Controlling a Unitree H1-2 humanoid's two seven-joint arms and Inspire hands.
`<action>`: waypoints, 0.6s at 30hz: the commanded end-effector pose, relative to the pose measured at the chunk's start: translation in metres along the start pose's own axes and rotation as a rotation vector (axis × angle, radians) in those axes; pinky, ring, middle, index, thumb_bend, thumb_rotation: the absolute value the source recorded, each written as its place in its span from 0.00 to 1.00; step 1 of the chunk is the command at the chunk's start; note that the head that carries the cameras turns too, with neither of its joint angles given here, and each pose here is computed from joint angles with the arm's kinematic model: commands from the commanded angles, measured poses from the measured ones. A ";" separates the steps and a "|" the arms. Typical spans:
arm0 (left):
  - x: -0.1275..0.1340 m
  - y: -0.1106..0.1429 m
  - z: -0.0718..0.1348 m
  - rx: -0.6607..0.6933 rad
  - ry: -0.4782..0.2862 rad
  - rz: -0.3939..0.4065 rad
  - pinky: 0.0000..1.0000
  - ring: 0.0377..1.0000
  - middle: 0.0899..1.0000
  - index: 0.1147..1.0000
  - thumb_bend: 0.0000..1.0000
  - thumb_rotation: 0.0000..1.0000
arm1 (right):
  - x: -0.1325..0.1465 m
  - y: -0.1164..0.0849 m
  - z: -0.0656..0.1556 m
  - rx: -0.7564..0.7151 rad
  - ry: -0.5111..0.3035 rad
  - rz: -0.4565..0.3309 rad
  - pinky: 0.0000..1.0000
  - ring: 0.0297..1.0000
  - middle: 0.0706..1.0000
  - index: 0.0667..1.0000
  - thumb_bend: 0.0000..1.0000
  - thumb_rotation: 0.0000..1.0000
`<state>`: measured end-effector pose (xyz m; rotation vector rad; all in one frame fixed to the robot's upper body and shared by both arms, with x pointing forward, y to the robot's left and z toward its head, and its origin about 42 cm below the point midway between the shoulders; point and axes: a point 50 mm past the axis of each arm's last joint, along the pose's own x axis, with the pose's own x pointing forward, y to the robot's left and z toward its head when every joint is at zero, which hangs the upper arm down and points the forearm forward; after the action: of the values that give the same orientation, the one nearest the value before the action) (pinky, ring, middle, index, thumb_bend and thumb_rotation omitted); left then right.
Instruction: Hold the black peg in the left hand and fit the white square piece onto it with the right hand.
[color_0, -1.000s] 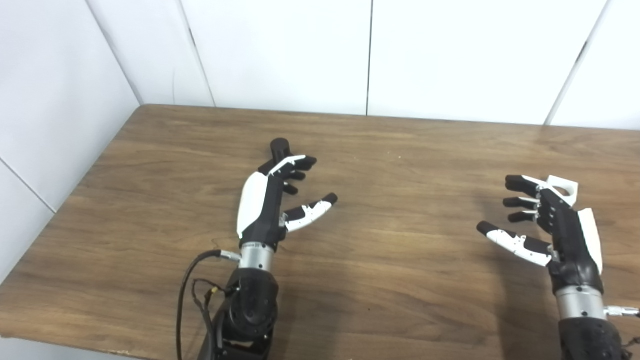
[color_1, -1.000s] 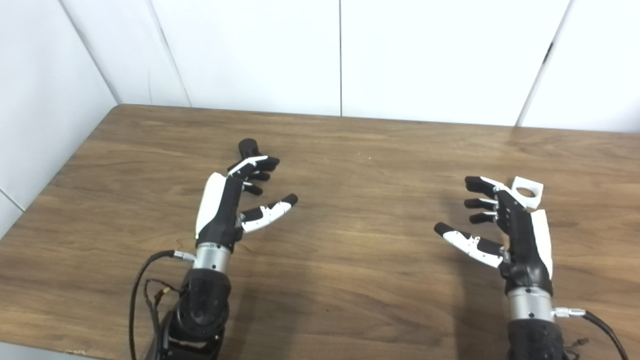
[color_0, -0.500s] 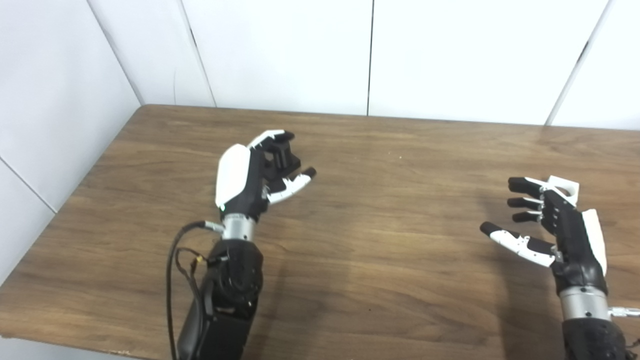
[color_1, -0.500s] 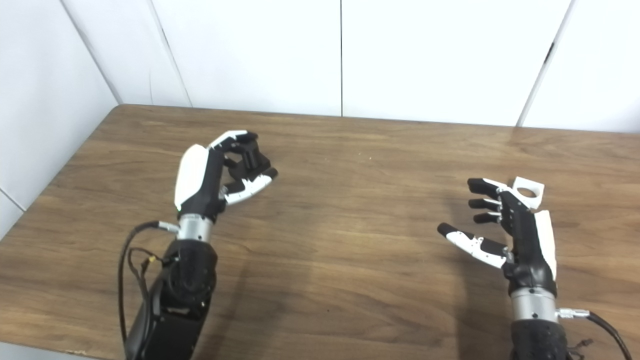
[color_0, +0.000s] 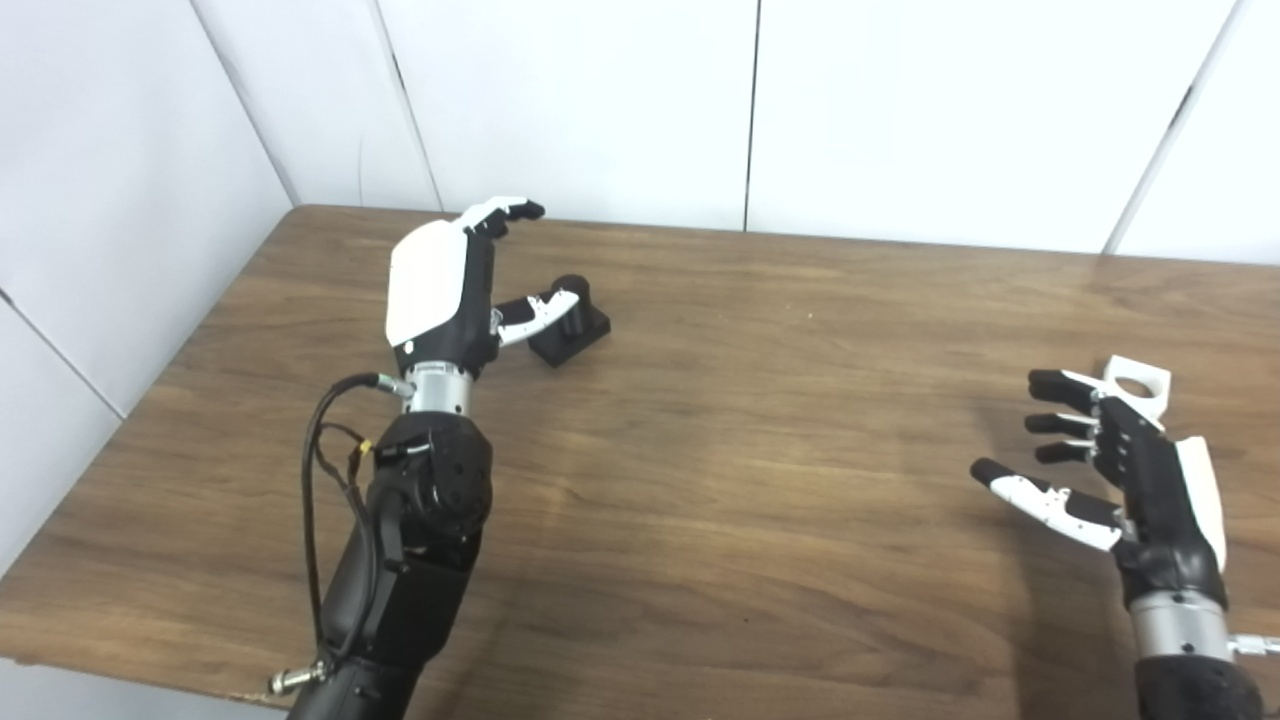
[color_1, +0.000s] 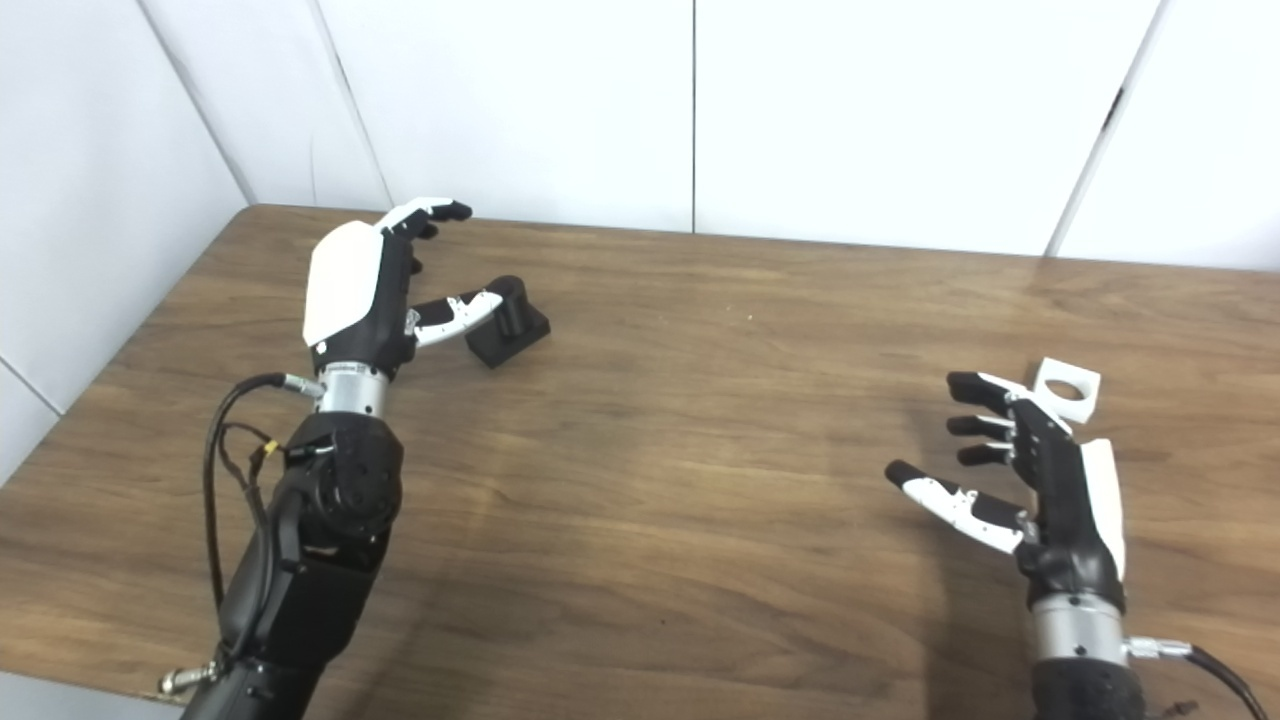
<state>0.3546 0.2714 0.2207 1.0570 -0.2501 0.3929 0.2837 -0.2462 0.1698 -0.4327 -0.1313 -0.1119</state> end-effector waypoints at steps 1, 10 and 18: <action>0.017 0.014 0.006 0.097 -0.046 0.086 0.54 0.73 0.77 0.66 0.66 0.31 | 0.006 -0.006 0.018 0.015 -0.085 -0.033 0.55 0.65 0.72 0.69 0.65 0.00; 0.021 0.006 0.002 0.214 0.002 0.051 0.71 0.81 0.82 0.64 0.77 0.37 | 0.006 -0.006 0.019 0.016 -0.109 -0.027 0.54 0.65 0.73 0.71 0.62 0.00; 0.023 -0.005 -0.001 0.269 0.059 -0.008 0.78 0.87 0.87 0.65 0.82 0.45 | 0.005 -0.006 0.021 0.030 -0.122 -0.027 0.54 0.64 0.72 0.74 0.61 0.00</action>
<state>0.3670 0.2710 0.2033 1.2738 -0.0932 0.3994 0.2833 -0.2462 0.1699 -0.4217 -0.1374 -0.1074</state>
